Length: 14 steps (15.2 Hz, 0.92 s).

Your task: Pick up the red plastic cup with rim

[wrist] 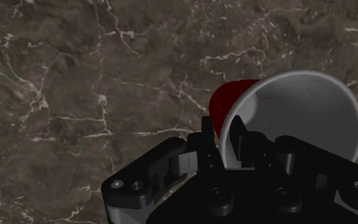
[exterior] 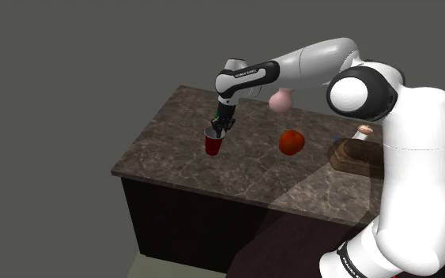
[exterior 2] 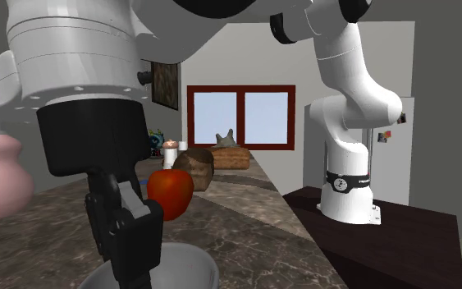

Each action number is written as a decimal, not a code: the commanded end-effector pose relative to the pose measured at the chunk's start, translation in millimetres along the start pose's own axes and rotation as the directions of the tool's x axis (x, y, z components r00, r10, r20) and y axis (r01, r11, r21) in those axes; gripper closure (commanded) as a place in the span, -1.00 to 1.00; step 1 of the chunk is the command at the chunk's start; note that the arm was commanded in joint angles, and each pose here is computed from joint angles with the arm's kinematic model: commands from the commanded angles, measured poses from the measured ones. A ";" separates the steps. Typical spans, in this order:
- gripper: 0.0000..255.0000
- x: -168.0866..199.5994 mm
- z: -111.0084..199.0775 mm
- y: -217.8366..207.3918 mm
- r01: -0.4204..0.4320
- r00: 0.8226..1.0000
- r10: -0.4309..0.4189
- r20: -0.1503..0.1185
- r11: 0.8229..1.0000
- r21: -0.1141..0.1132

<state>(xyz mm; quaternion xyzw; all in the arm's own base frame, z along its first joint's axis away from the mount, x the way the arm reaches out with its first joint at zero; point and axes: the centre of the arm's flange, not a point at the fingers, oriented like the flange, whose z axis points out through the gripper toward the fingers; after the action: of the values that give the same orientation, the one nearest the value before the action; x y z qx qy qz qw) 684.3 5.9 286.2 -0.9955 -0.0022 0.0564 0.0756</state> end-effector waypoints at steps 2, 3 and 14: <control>1.00 -0.7 -4.4 -1.1 0.000 1.000 0.000 0.000 1.000 0.000; 1.00 -1.4 -9.6 -1.9 0.000 1.000 0.000 0.000 1.000 0.000; 1.00 -7.8 -66.7 -10.6 0.000 1.000 0.000 0.000 1.000 0.000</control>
<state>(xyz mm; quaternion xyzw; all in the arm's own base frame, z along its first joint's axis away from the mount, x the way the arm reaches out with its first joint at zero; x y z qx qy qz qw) 683.7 6.5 348.1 -0.9955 -0.0023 0.0565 0.0756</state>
